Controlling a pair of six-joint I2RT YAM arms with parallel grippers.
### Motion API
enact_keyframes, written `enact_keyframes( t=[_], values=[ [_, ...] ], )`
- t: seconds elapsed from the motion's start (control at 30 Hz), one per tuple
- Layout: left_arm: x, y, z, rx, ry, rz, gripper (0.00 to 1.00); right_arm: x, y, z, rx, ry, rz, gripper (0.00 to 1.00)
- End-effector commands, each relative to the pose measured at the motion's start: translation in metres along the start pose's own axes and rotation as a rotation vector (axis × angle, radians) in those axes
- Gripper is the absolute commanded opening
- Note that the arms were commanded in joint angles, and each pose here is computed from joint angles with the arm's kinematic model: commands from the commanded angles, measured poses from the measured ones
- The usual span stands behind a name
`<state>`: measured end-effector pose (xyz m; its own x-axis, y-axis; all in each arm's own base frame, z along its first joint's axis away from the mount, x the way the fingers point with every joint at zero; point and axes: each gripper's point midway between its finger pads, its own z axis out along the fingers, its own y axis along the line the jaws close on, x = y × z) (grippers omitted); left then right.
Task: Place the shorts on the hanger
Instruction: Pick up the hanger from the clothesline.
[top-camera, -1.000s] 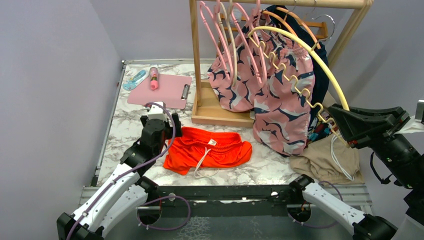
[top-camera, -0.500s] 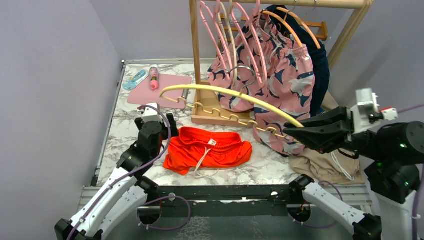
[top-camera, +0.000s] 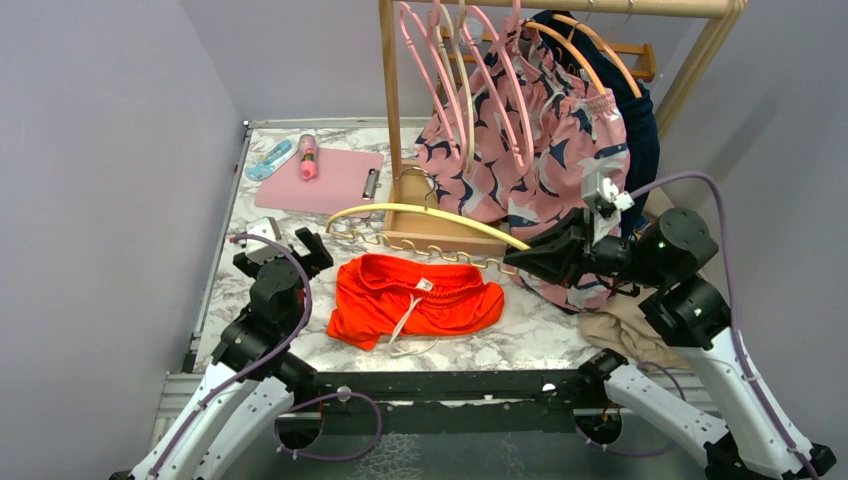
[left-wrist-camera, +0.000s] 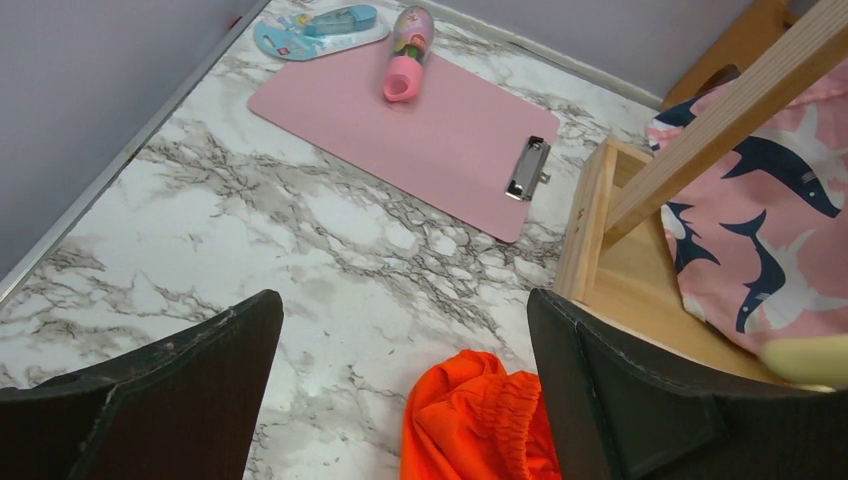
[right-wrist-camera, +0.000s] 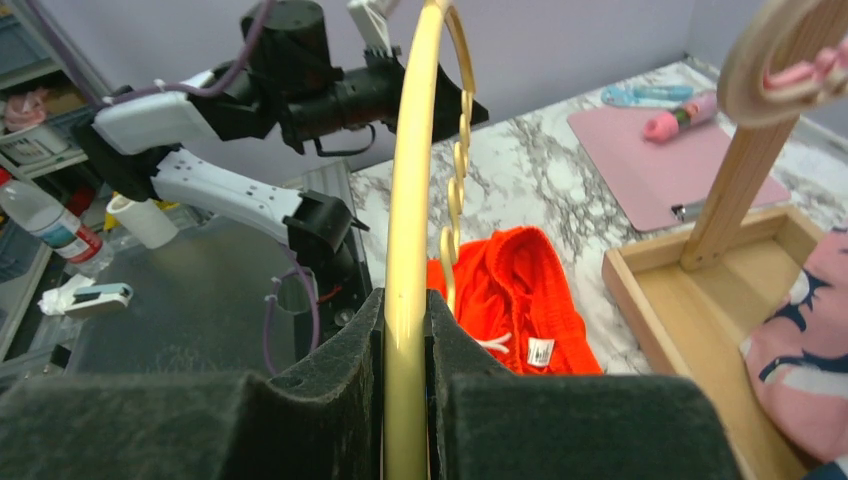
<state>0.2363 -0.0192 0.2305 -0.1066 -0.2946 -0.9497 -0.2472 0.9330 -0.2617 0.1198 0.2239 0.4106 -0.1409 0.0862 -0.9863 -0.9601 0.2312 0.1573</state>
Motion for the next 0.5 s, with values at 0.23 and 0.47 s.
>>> enact_keyframes(
  t=[0.23, 0.47],
  values=[
    [-0.019, 0.008, -0.007, -0.024, -0.047, -0.007, 0.95, 0.038, -0.029, -0.003, 0.105, -0.043, -0.082, 0.01],
    [-0.049, -0.049, -0.029, 0.328, -0.03, 0.189, 0.95, 0.077, -0.033, -0.004, 0.103, -0.013, -0.065, 0.01]
  ],
)
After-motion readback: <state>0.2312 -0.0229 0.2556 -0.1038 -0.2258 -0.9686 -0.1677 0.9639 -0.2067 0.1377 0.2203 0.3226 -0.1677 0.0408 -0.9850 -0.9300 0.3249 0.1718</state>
